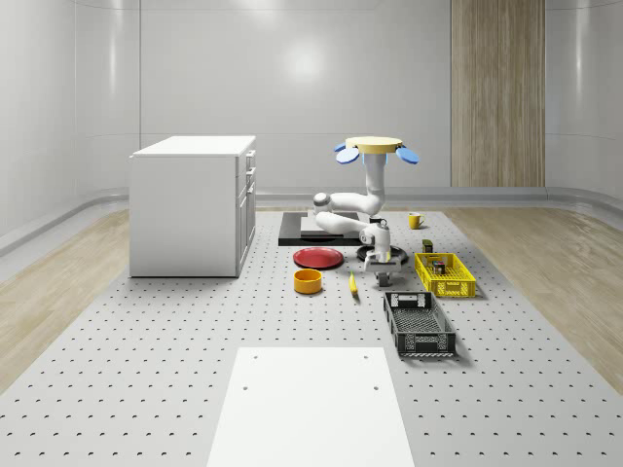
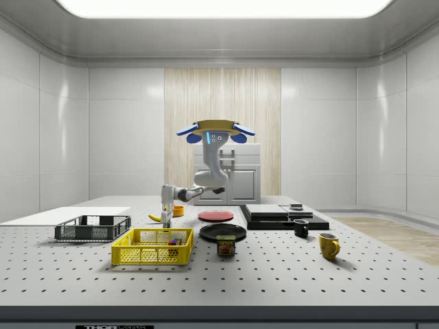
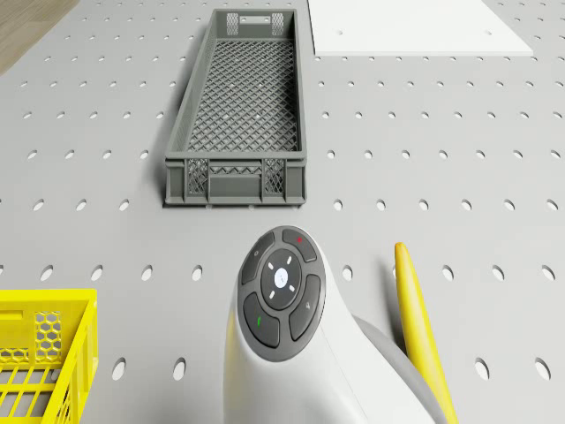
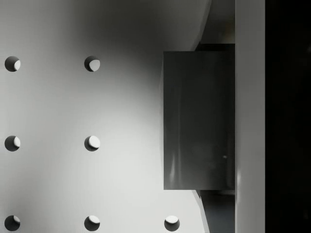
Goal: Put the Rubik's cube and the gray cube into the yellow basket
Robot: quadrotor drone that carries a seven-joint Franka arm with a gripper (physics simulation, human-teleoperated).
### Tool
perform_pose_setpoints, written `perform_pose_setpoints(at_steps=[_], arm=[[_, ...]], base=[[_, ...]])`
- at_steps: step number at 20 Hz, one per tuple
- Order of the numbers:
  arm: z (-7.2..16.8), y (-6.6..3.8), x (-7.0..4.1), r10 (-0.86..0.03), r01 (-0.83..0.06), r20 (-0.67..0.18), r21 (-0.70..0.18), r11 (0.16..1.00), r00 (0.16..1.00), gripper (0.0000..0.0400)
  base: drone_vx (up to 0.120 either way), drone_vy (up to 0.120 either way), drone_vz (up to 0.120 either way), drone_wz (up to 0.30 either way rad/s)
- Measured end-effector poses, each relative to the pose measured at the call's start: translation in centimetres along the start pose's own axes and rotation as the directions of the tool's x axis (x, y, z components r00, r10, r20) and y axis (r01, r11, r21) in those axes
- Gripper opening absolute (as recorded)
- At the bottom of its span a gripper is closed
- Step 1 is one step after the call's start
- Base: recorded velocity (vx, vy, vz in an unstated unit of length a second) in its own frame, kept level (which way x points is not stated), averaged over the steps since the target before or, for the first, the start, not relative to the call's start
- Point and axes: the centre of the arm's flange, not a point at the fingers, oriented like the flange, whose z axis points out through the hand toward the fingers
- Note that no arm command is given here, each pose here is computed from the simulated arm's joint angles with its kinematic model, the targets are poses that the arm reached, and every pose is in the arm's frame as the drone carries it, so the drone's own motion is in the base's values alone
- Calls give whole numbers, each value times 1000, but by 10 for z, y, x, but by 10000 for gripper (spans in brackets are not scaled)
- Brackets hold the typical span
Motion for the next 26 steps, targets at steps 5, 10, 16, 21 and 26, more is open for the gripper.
perform_pose_setpoints(at_steps=[5,10,16,21,26], arm=[[-19,0,0,0,0,0,0,1000,1000,250],[-29,0,0,0,0,0,0,1000,1000,250],[-33,0,0,0,0,0,0,1000,1000,250],[-34,0,0,0,0,0,0,1000,1000,250],[-34,0,0,0,0,0,0,1000,1000,250]], base=[[0,0,120,0],[0,0,120,0],[47,7,87,0],[16,120,0,0],[0,120,0,0]])
